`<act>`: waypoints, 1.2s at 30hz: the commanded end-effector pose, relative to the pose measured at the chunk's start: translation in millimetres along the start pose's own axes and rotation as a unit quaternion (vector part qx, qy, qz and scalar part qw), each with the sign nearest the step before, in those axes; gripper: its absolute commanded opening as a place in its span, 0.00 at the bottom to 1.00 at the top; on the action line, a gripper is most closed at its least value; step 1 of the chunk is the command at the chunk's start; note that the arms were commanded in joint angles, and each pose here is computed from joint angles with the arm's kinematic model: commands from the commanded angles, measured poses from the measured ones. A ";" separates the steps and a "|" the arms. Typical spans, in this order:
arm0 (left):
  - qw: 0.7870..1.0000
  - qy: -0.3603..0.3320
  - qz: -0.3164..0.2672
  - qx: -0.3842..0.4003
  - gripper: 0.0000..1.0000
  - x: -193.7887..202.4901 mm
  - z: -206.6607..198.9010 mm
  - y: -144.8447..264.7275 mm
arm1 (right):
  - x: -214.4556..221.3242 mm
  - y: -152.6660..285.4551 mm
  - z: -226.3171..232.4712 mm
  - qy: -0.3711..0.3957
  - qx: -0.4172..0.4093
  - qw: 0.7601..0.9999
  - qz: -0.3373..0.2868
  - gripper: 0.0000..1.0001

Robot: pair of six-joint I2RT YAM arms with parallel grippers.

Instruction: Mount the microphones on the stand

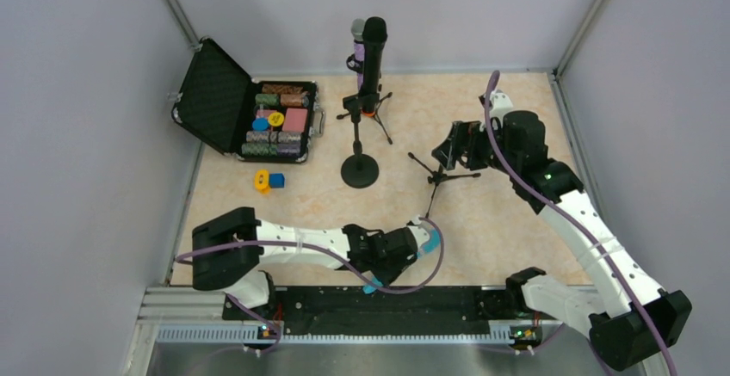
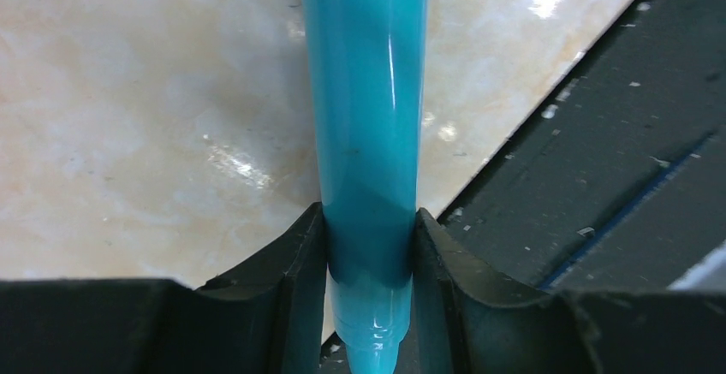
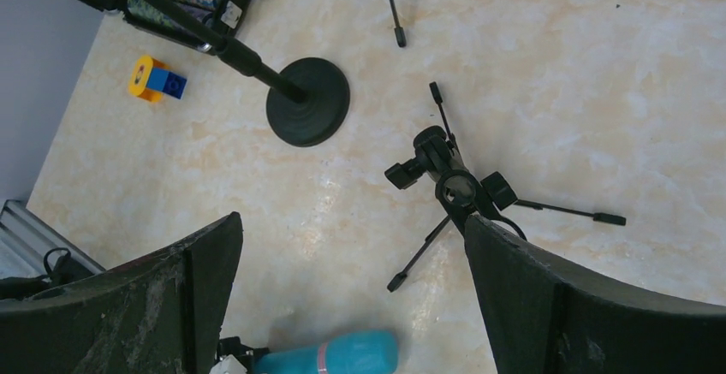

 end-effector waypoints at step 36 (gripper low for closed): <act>0.783 0.196 -0.557 0.197 0.00 -160.7 81.2 224.0 | -53.1 53.9 118.4 -0.054 -0.352 0.930 -0.085 0.94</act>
Point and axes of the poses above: each gripper's point midway between its finger pads, its own y axis back along the fingers, its own z axis along the line the jaws close on, x = y × z, the point moved 2 cm from there along y, back along the fingers, and after that the axes turned 4 degrees about -y, right-handed, at the moved point
